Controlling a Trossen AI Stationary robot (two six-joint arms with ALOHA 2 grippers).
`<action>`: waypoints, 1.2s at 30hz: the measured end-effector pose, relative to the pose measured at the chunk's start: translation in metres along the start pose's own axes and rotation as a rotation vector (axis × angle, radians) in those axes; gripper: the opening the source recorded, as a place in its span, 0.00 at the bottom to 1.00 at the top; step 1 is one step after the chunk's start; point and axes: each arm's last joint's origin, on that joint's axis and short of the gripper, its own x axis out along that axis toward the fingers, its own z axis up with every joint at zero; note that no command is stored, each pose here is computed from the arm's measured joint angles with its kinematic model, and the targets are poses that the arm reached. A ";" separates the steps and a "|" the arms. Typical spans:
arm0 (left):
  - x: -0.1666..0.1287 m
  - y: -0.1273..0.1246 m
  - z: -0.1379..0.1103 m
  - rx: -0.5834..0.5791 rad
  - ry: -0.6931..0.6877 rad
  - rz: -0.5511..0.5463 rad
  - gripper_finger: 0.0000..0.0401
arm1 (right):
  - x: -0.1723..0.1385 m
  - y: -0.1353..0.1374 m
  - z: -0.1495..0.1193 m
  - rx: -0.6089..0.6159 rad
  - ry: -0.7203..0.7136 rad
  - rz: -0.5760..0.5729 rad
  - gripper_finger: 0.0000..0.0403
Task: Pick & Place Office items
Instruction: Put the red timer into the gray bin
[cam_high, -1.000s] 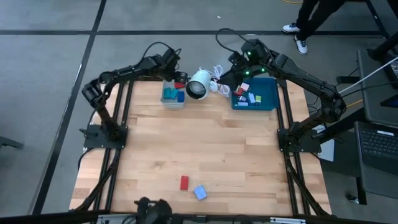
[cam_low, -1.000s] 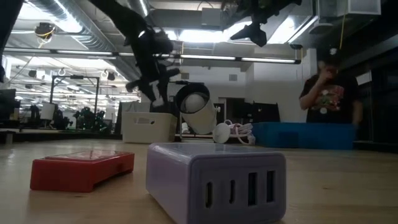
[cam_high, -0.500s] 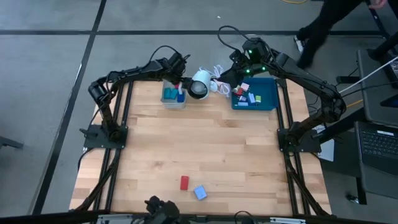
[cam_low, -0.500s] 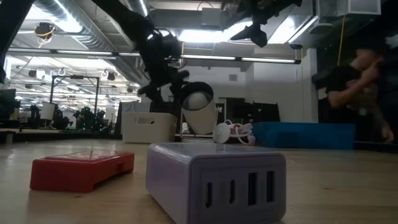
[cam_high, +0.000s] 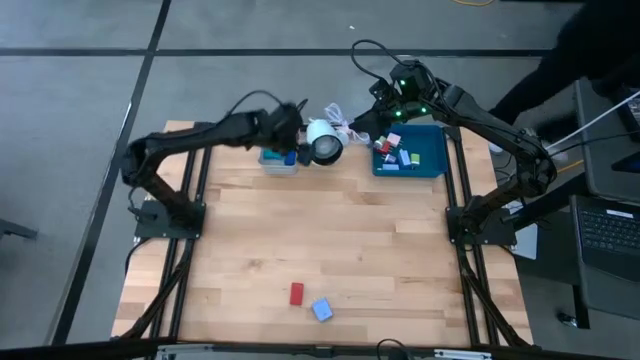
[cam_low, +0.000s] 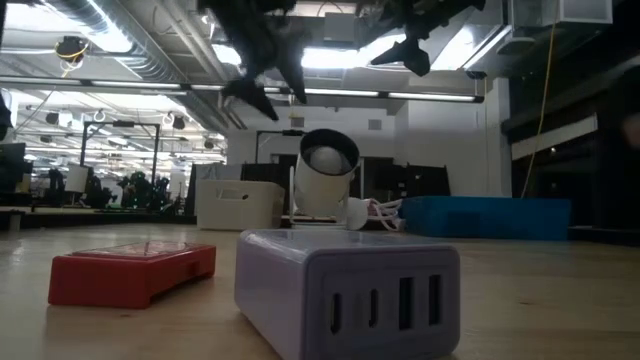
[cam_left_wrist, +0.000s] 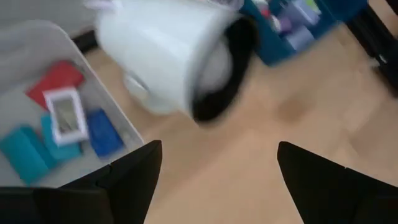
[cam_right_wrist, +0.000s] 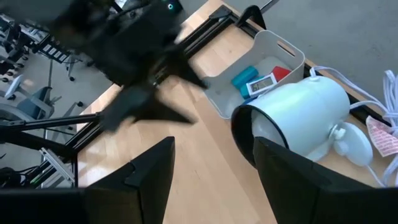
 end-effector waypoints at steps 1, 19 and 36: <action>-0.006 -0.010 -0.009 0.011 0.005 0.000 0.78 | 0.000 0.000 0.000 0.000 0.000 0.000 0.56; -0.028 -0.131 -0.168 -0.419 0.161 -0.012 0.78 | 0.000 0.002 -0.002 -0.103 0.034 0.060 0.56; 0.018 -0.223 -0.261 -0.597 0.356 0.362 0.78 | 0.000 0.005 -0.004 -0.179 0.065 0.159 0.56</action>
